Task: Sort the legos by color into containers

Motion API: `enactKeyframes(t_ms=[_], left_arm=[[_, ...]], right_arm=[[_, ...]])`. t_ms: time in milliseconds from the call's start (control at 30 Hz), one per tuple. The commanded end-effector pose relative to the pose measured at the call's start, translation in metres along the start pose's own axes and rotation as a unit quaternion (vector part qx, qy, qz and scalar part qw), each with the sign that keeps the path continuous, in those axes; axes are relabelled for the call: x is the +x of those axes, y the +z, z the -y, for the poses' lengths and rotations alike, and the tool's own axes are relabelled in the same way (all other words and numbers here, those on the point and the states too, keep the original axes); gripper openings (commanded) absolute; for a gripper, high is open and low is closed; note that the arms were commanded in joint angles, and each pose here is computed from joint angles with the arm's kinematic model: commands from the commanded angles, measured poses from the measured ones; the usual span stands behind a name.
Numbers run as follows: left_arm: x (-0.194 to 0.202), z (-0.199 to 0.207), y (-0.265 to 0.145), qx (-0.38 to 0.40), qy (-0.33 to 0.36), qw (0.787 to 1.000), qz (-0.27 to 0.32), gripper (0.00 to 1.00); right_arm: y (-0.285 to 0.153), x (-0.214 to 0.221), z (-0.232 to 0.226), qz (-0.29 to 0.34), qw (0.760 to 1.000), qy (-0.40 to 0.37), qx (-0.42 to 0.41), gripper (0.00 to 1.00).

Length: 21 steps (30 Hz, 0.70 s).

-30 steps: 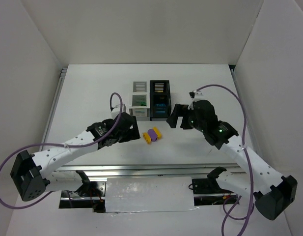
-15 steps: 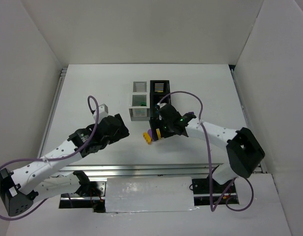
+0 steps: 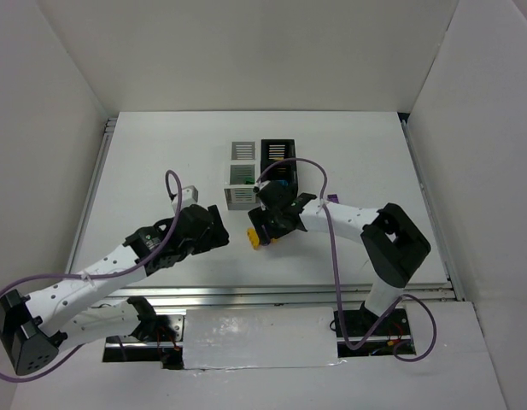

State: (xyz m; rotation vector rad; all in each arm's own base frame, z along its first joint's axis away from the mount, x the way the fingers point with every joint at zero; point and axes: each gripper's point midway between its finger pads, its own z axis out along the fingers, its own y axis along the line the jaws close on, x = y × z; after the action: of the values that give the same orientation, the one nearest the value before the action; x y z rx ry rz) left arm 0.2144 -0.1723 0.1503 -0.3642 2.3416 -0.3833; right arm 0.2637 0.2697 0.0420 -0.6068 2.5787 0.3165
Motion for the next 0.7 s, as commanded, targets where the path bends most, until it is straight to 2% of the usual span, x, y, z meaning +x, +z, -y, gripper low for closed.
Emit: enactKeyframes(t_ms=[0,33,67,100,300,433,467,667], left_arm=[[0.007,0.003,0.006,0.014,0.020,1.000,-0.012,1.00],[0.010,0.001,0.007,0.014,0.021,1.000,-0.017,0.99],[0.011,0.002,0.007,0.018,0.021,0.999,-0.016,0.99],[0.011,0.002,0.007,0.020,0.021,0.999,-0.017,1.00],[0.008,0.003,0.005,0.025,0.026,0.999,-0.010,1.00],[0.003,0.002,0.005,0.019,0.031,0.999,-0.001,0.99],[0.002,0.002,0.006,0.015,0.031,0.999,0.002,0.99],[-0.006,0.015,0.013,0.016,0.041,0.999,0.006,0.99]], right_arm=[[0.005,-0.017,0.000,0.016,0.999,-0.030,0.008,0.79],[0.007,-0.017,-0.002,0.013,0.999,-0.031,0.004,0.83],[0.008,-0.017,-0.006,0.011,0.999,-0.033,-0.004,0.90],[0.008,-0.019,-0.008,0.015,0.999,-0.032,-0.011,0.92],[0.008,-0.023,-0.016,0.019,0.999,-0.028,-0.030,0.87],[-0.001,-0.017,-0.046,0.003,0.993,-0.024,-0.113,0.86],[-0.005,-0.014,-0.053,-0.002,0.991,-0.001,-0.131,0.86],[-0.043,-0.030,-0.052,0.057,0.986,0.086,-0.130,0.90]])
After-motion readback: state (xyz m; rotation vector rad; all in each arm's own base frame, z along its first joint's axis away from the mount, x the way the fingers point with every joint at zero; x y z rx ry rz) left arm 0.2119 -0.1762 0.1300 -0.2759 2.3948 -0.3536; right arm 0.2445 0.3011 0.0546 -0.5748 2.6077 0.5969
